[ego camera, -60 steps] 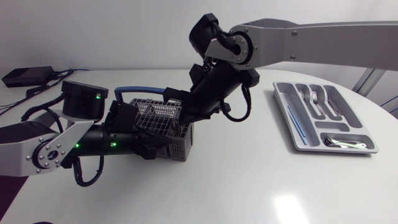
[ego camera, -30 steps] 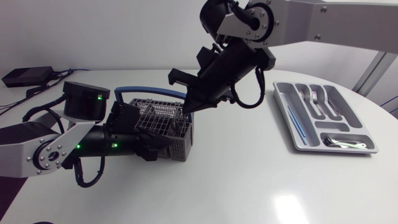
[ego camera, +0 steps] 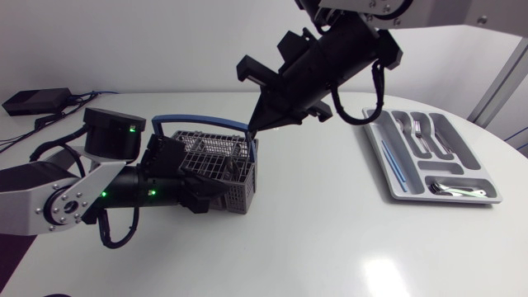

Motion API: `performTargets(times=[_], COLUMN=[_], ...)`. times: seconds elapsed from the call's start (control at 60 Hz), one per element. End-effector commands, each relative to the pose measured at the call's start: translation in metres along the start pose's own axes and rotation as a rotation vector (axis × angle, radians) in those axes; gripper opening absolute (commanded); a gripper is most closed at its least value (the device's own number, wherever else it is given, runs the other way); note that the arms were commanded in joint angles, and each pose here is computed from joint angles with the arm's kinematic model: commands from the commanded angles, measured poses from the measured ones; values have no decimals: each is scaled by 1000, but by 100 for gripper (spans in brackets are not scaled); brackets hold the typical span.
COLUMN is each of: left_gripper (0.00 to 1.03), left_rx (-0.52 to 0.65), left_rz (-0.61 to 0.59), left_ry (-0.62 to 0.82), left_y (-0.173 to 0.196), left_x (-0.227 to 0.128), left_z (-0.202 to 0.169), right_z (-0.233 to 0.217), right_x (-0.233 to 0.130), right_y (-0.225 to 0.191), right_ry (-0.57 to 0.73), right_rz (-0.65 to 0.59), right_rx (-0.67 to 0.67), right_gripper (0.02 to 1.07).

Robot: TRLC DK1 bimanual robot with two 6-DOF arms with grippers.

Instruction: Unload the cutlery basket into the drawer organizer.

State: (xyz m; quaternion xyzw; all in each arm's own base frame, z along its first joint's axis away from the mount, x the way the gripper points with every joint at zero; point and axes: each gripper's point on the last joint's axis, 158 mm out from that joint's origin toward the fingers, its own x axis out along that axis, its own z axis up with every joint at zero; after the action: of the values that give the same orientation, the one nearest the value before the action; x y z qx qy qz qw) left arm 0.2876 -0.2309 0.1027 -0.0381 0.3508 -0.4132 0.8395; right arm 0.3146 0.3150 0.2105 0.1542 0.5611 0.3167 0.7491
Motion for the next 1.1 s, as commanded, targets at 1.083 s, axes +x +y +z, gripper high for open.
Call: performTargets(times=[1.083], left_gripper=[28], left_rx=[-189], left_rz=[127], left_ry=[6], left_y=[12], left_x=[-10], left_z=[13], right_z=[-35], right_x=[-123], right_y=[-252], right_ry=[-112], right_rz=[-802], right_rx=[-10], right_gripper=[8])
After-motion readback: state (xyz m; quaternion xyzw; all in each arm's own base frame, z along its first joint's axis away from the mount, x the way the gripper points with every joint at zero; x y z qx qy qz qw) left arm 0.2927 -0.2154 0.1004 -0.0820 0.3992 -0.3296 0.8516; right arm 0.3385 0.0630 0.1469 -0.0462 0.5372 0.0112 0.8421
